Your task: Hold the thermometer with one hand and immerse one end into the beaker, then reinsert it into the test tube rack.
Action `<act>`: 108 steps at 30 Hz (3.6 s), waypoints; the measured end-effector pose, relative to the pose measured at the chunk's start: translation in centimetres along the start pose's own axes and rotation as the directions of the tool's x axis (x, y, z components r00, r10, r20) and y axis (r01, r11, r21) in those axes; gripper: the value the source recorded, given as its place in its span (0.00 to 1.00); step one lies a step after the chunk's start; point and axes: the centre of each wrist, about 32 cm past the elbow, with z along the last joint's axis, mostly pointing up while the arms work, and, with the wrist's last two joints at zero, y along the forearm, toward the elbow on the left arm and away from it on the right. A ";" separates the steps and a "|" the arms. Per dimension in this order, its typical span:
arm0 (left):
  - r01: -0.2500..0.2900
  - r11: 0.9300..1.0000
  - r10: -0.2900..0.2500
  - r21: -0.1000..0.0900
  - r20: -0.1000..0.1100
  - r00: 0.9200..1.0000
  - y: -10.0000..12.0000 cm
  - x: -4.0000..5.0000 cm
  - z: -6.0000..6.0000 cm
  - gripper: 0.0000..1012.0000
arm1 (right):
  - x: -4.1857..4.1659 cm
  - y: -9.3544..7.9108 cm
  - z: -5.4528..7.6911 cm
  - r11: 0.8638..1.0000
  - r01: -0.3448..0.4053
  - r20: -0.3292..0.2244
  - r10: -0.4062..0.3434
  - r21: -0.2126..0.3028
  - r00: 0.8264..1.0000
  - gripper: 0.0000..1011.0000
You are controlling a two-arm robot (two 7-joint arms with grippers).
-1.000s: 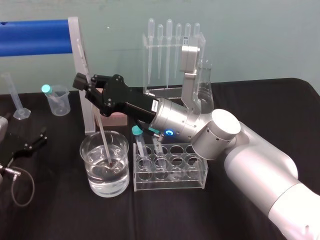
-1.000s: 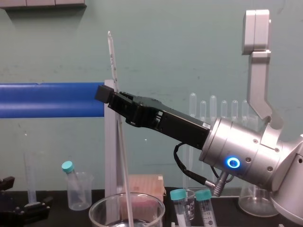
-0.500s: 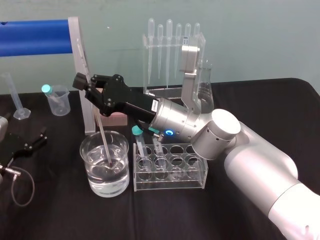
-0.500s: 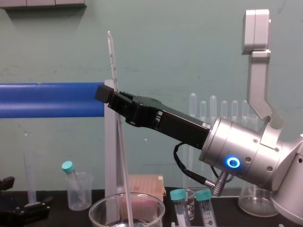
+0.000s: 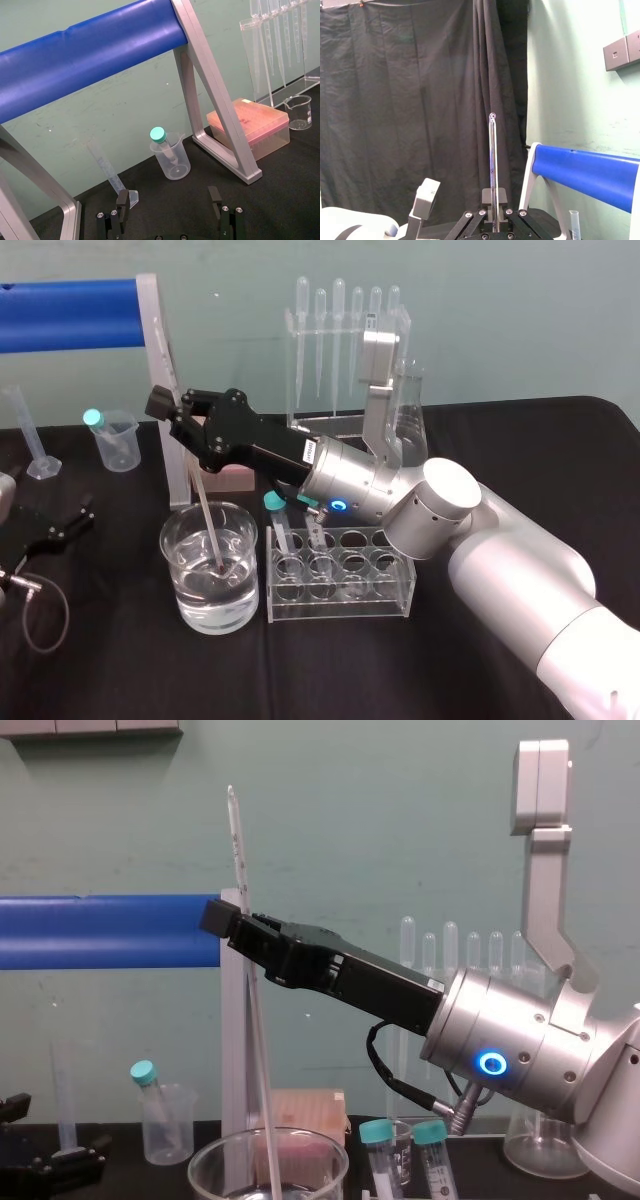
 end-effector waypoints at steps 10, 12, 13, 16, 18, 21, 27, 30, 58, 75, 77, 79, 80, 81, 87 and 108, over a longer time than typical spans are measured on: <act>0.000 1.000 0.000 0.000 0.000 1.000 0.0 0.00 0.0 1.00 | 0.00 0.0 0.0 1.000 0.000 0.000 0.000 0.000 1.000 0.05; 0.000 1.000 0.000 0.000 0.000 1.000 0.0 0.00 0.0 1.00 | 0.00 0.0 0.0 1.000 0.000 0.000 0.000 0.000 1.000 0.05; 0.000 1.000 0.000 0.000 0.000 1.000 0.0 0.00 0.0 1.00 | 0.00 0.0 0.0 1.000 0.000 0.000 0.000 0.000 1.000 0.06; 0.000 1.000 0.000 0.000 0.000 1.000 0.0 0.00 0.0 1.00 | 0.00 0.0 0.0 1.000 0.000 0.000 0.000 0.000 1.000 0.05; 0.000 1.000 0.000 0.000 0.000 1.000 0.0 0.00 0.0 1.00 | 0.00 0.0 0.0 1.000 0.000 0.000 0.000 0.000 1.000 0.05; 0.000 1.000 0.000 0.000 0.000 1.000 0.0 0.00 0.0 1.00 | 0.00 0.0 0.0 1.000 0.000 0.000 0.000 0.000 1.000 0.06; 0.000 1.000 0.000 0.000 0.000 1.000 0.0 0.00 0.0 1.00 | 0.00 0.0 0.0 1.000 0.000 0.000 0.000 0.000 1.000 0.05; 0.000 1.000 0.000 0.000 0.000 1.000 0.0 0.00 0.0 1.00 | 0.00 0.0 0.0 1.000 0.000 0.000 0.000 0.000 1.000 0.05; 0.000 1.000 0.000 0.000 0.000 1.000 0.0 0.00 0.0 1.00 | 0.00 0.0 0.0 1.000 0.000 0.000 0.000 0.000 1.000 0.05; 0.000 1.000 0.000 0.000 0.000 1.000 0.0 0.00 0.0 1.00 | 0.00 0.0 0.0 1.000 0.000 0.000 0.000 0.000 1.000 0.05; 0.000 1.000 0.000 0.000 0.000 1.000 0.0 0.00 0.0 1.00 | 0.00 0.0 0.0 1.000 0.000 0.000 0.000 0.000 1.000 0.05; 0.000 1.000 0.000 0.000 0.000 1.000 0.0 0.00 0.0 1.00 | 0.00 0.0 0.0 1.000 0.000 0.000 0.000 0.000 1.000 0.05; 0.000 1.000 0.000 0.000 0.000 1.000 0.0 0.00 0.0 1.00 | 0.00 0.0 0.0 1.000 0.000 0.000 0.000 0.000 1.000 0.05; 0.000 1.000 0.000 0.000 0.000 1.000 0.0 0.00 0.0 1.00 | 0.00 0.0 0.0 1.000 0.000 0.000 0.000 0.000 1.000 0.05; 0.000 1.000 0.000 0.000 0.000 1.000 0.0 0.00 0.0 1.00 | 0.00 0.0 0.0 1.000 0.000 0.000 0.000 0.000 1.000 0.05; 0.000 1.000 0.000 0.000 0.000 1.000 0.0 0.00 0.0 1.00 | 0.00 0.0 0.0 1.000 0.000 0.000 0.000 0.000 1.000 0.05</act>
